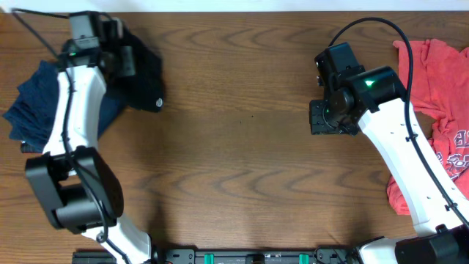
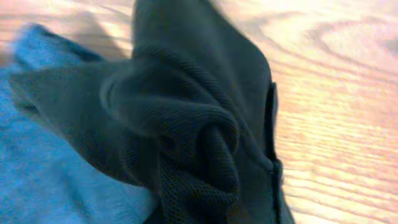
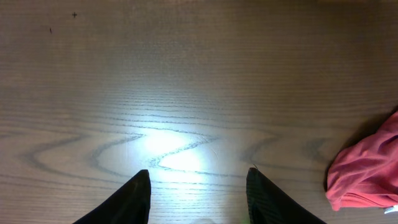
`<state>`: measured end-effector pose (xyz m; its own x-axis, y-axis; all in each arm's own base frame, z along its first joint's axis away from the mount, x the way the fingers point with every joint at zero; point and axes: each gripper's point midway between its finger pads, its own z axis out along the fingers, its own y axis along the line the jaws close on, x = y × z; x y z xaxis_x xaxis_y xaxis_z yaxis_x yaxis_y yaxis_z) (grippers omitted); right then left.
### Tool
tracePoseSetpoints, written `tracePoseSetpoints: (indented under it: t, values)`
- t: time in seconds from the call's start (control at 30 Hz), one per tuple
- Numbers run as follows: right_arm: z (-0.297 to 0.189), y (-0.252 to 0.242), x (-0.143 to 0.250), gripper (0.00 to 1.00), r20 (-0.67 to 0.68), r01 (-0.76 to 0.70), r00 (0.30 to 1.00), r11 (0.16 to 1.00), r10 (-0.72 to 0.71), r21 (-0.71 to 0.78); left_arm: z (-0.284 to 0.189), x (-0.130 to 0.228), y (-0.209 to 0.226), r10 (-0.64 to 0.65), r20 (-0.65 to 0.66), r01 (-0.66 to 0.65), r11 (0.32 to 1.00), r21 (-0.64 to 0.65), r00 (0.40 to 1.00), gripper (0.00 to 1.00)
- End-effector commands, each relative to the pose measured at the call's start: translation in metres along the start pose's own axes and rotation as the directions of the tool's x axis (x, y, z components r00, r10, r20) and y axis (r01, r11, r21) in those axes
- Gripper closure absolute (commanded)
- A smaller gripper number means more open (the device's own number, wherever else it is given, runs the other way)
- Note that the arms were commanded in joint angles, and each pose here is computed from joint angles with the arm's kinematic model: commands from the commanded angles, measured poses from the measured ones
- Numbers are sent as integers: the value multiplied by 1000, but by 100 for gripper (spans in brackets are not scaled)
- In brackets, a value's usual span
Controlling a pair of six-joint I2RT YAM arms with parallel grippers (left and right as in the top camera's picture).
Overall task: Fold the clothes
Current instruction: 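Carry the folded black shirt left with the left gripper onto the navy pile, then open the left gripper and release the shirt on the navy pile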
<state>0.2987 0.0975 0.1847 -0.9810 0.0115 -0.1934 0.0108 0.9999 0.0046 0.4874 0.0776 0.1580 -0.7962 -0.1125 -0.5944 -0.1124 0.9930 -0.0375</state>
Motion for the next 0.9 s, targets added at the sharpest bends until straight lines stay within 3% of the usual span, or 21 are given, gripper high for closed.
tracePoseSetpoints:
  t: [0.0,0.27,0.6,0.87]
  values:
    - [-6,-3,-5,52,30,-17,999,1000,17,6,-34,-32,10,-1,116,5,1000,-30,993,94]
    - [-6,-4,-5,52,31,-17,999,1000,17,9,-57,-46,14,-21,187,21,1000,3,982,94]
    - [-6,-4,-5,51,31,-18,999,1000,17,8,-62,-41,79,-140,201,156,985,-67,970,94]
    - [-6,-4,-5,51,29,-17,999,1000,17,9,-43,-17,122,-255,150,272,957,-105,955,94]
